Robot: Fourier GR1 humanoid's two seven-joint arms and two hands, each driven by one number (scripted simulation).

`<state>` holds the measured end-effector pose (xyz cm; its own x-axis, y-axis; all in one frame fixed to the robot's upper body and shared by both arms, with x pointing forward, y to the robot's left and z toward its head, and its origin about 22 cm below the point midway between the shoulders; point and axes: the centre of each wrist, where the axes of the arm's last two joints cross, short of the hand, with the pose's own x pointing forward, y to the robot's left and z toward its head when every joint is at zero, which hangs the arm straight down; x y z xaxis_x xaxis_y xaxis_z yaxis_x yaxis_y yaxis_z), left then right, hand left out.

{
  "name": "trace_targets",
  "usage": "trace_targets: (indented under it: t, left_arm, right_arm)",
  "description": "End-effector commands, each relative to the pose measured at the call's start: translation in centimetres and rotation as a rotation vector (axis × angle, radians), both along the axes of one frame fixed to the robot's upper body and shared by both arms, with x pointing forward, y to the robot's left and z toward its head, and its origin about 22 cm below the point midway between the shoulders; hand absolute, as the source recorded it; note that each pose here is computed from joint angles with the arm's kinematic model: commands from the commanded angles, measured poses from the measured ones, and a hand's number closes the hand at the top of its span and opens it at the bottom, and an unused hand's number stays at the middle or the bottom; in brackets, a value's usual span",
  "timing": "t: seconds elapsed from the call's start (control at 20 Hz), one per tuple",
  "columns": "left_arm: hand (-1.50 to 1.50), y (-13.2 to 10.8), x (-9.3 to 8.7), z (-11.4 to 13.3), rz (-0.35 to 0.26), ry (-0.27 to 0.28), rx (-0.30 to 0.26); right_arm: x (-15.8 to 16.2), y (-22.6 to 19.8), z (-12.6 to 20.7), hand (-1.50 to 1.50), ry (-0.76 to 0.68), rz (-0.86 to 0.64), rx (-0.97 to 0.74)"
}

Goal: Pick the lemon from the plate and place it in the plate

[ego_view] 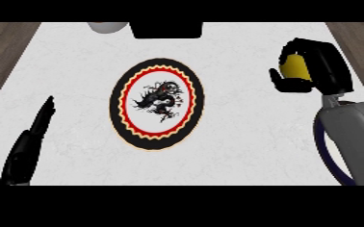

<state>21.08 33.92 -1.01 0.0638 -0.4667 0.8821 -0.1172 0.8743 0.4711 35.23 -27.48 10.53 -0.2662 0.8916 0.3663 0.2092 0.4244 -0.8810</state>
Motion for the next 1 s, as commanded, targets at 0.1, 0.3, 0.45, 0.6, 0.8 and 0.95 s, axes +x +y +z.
trace_targets:
  t: [0.1, 0.3, 0.45, 0.6, 0.8, 0.95]
  left_arm:
    - [0.00, -0.2, 0.3, -1.4, 0.000, 0.001, 0.003]
    - [0.00, -0.7, 0.9, 2.3, -0.008, 0.005, 0.002]
    - [0.00, 1.5, 0.6, 0.8, -0.010, -0.029, 0.008]
    - [0.00, -1.7, 1.2, 0.9, -0.012, -0.011, -0.003]
    - [0.00, 0.4, -0.2, 0.6, -0.023, -0.005, -0.011]
    - [0.00, 0.4, 1.4, 0.7, -0.029, -0.009, -0.008]
  right_arm:
    - [-4.2, 4.9, 3.9, 1.50, -0.022, 0.190, 0.098]
    - [-4.6, 9.3, 6.8, 1.50, -0.016, 0.261, 0.113]
    - [-3.4, 12.5, 7.2, 1.50, -0.004, 0.267, 0.142]
    - [-4.1, 17.3, 7.2, 1.50, 0.030, 0.290, 0.157]
    - [-3.2, 21.2, 6.8, 1.50, 0.097, 0.269, 0.194]
    - [-2.3, 23.7, 6.4, 1.50, 0.174, 0.270, 0.144]
